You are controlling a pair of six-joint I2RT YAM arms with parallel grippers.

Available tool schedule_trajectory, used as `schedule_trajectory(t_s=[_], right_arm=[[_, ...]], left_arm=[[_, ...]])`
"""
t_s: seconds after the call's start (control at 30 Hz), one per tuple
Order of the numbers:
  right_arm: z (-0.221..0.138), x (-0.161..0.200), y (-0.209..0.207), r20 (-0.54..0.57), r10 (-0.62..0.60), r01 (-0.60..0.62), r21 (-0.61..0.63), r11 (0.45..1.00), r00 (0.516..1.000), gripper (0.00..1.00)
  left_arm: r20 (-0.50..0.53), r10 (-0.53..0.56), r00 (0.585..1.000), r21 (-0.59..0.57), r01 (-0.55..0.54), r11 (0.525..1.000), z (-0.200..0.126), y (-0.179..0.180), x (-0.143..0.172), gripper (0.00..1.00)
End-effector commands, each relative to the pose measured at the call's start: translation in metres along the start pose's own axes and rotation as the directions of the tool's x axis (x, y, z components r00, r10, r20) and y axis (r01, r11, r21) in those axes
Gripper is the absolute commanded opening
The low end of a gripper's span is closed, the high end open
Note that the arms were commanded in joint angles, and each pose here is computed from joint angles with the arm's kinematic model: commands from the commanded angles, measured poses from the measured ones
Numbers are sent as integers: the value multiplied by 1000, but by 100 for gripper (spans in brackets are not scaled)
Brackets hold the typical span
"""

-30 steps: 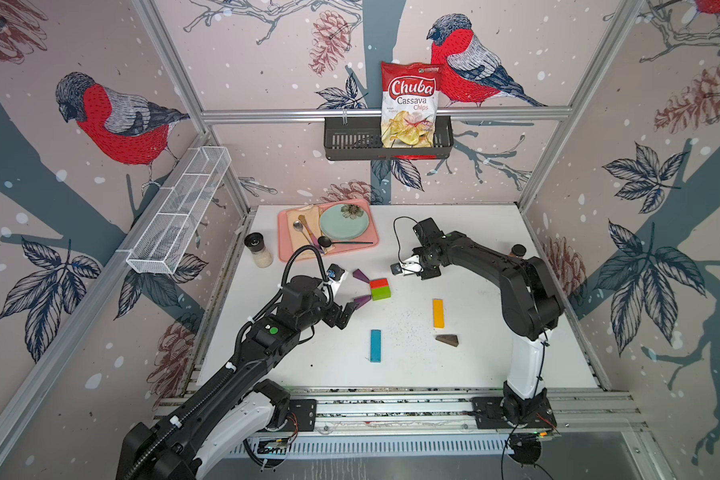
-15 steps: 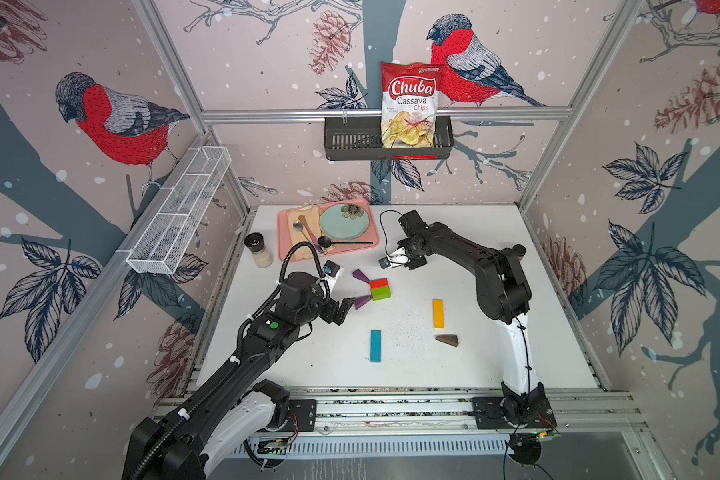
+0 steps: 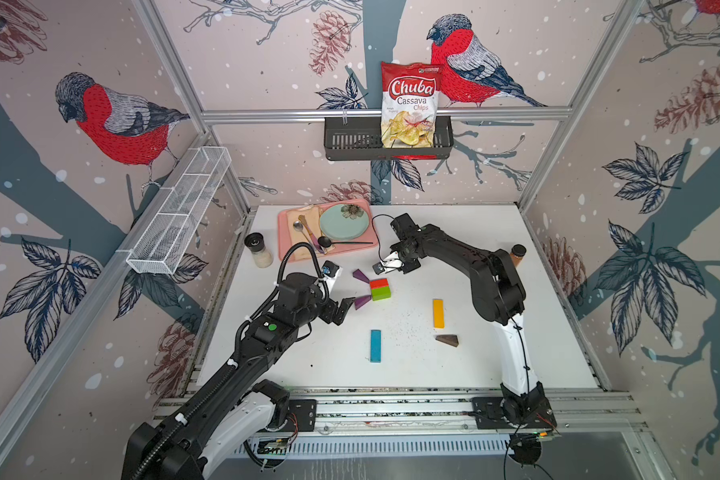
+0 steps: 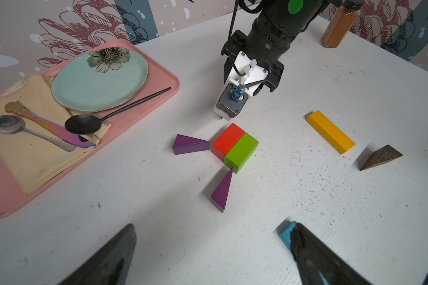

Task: Assemble a small pinwheel with building blocks
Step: Assemble the building block at the center of the board.

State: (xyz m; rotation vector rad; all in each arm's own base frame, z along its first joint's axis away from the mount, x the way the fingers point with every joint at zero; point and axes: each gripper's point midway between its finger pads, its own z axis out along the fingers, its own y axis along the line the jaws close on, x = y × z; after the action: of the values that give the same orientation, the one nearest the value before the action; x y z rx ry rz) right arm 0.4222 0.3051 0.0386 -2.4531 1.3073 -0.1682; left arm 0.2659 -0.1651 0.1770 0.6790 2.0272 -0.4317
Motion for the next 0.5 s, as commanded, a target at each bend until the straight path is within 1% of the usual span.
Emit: schedule_trajectory(t_s=[0.0, 0.47], right_arm=[[-5, -4, 6, 10, 1, -1, -18, 1000, 1000, 22], [-5, -9, 15, 17, -2, 3, -25, 1000, 1000, 23]], left_arm=[[28, 18, 999, 12, -18, 1000, -1, -2, -6, 97], [31, 17, 999, 24, -18, 1000, -3, -4, -7, 97]])
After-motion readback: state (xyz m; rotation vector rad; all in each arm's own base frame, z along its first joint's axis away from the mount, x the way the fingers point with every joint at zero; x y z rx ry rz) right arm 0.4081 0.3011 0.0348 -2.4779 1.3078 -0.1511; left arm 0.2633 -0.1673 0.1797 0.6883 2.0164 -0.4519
